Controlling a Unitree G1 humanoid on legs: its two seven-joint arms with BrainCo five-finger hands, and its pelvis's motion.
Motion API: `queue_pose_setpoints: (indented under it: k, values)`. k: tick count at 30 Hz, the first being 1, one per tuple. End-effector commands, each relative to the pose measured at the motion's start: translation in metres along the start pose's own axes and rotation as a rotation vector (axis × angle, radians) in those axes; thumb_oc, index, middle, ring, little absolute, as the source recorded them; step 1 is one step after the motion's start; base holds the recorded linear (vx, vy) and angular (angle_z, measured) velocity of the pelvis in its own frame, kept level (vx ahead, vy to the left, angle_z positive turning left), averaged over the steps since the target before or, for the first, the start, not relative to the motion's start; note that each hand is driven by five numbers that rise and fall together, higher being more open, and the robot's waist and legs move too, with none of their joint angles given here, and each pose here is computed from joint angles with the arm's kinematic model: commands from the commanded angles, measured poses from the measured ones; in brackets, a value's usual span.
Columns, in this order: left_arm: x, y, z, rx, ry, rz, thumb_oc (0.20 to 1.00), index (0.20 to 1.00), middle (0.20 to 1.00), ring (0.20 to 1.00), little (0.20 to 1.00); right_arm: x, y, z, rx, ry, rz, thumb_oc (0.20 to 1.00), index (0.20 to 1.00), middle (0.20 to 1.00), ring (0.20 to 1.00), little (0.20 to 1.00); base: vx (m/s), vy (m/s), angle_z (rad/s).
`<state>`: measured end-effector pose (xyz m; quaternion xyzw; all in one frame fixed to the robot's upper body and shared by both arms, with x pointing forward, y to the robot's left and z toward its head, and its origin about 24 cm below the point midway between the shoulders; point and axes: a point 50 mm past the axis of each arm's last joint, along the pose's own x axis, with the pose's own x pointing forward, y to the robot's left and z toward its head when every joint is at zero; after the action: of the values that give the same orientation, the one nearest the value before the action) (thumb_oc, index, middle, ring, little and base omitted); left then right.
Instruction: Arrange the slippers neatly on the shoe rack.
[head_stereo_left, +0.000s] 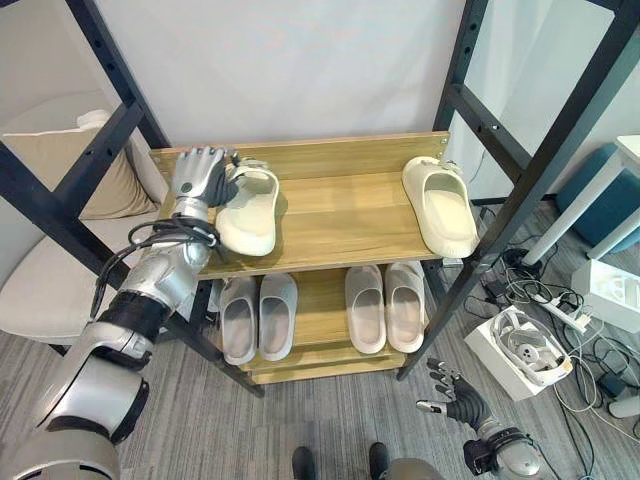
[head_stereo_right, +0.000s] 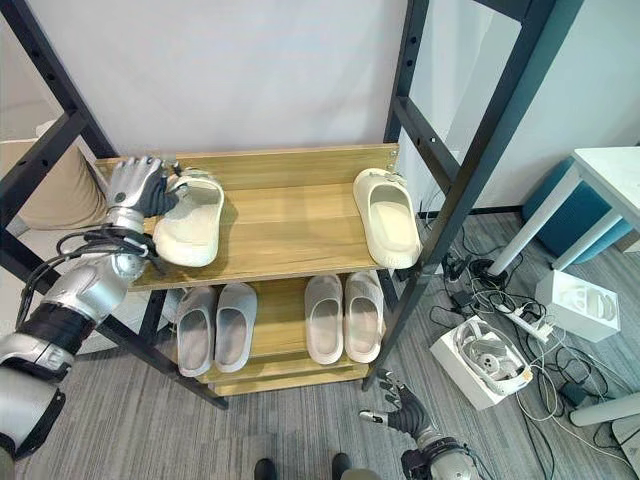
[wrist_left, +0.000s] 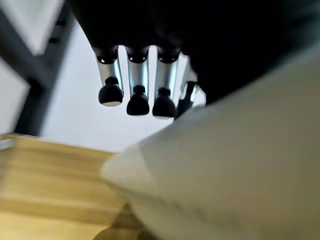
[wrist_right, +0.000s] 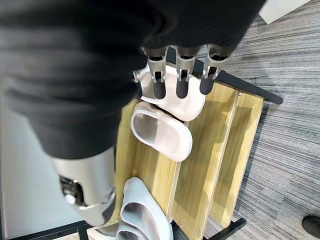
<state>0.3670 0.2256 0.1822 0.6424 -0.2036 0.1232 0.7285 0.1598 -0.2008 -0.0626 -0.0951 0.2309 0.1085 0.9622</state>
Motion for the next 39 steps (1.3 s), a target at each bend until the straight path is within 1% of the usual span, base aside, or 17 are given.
queue_pose_setpoints:
  k: [1, 4, 12, 18, 27, 34, 36, 39]
  values:
    - [0.057, 0.05, 0.06, -0.043, -0.163, 0.188, 0.2, 0.2, 0.2, 0.2, 0.2, 0.006, -0.002, 0.034, 0.009, -0.165, 0.002, 1.0, 1.0, 1.0, 1.0, 1.0, -0.02, -0.038, 0.06]
    - [0.063, 0.041, 0.069, -0.021, -0.162, 0.149, 0.2, 0.2, 0.2, 0.2, 0.2, 0.003, -0.006, 0.036, 0.024, -0.182, -0.015, 1.0, 1.0, 1.0, 1.0, 1.0, 0.0, -0.029, -0.07]
    - [0.065, 0.029, 0.073, -0.019, -0.148, 0.115, 0.2, 0.2, 0.2, 0.2, 0.2, -0.002, -0.011, 0.035, 0.032, -0.186, -0.04, 1.0, 1.0, 1.0, 1.0, 1.0, 0.01, -0.03, -0.18]
    - [0.064, 0.039, 0.075, -0.037, -0.171, 0.167, 0.2, 0.2, 0.2, 0.2, 0.2, -0.002, -0.009, 0.032, 0.033, -0.174, -0.039, 1.0, 1.0, 1.0, 1.0, 1.0, 0.0, -0.009, -0.02]
    - [0.05, 0.041, 0.047, 0.017, -0.139, 0.168, 0.2, 0.2, 0.2, 0.2, 0.2, 0.0, -0.004, 0.029, 0.049, -0.165, -0.028, 1.0, 1.0, 1.0, 1.0, 1.0, -0.01, 0.006, 0.13]
    - [0.03, 0.05, 0.035, -0.019, -0.151, 0.233, 0.2, 0.2, 0.2, 0.2, 0.2, 0.005, 0.003, 0.027, 0.056, -0.157, -0.016, 1.0, 1.0, 1.0, 1.0, 1.0, -0.03, 0.025, 0.15]
    - [0.022, 0.048, 0.033, -0.029, -0.152, 0.236, 0.2, 0.2, 0.2, 0.2, 0.2, 0.006, 0.005, 0.026, 0.06, -0.151, -0.01, 1.0, 1.0, 1.0, 1.0, 1.0, -0.03, 0.037, 0.09]
    - [0.021, 0.045, 0.029, -0.027, -0.129, 0.226, 0.2, 0.2, 0.2, 0.2, 0.2, 0.007, 0.007, 0.026, 0.063, -0.147, -0.007, 1.0, 1.0, 1.0, 1.0, 1.0, -0.01, 0.009, 0.02]
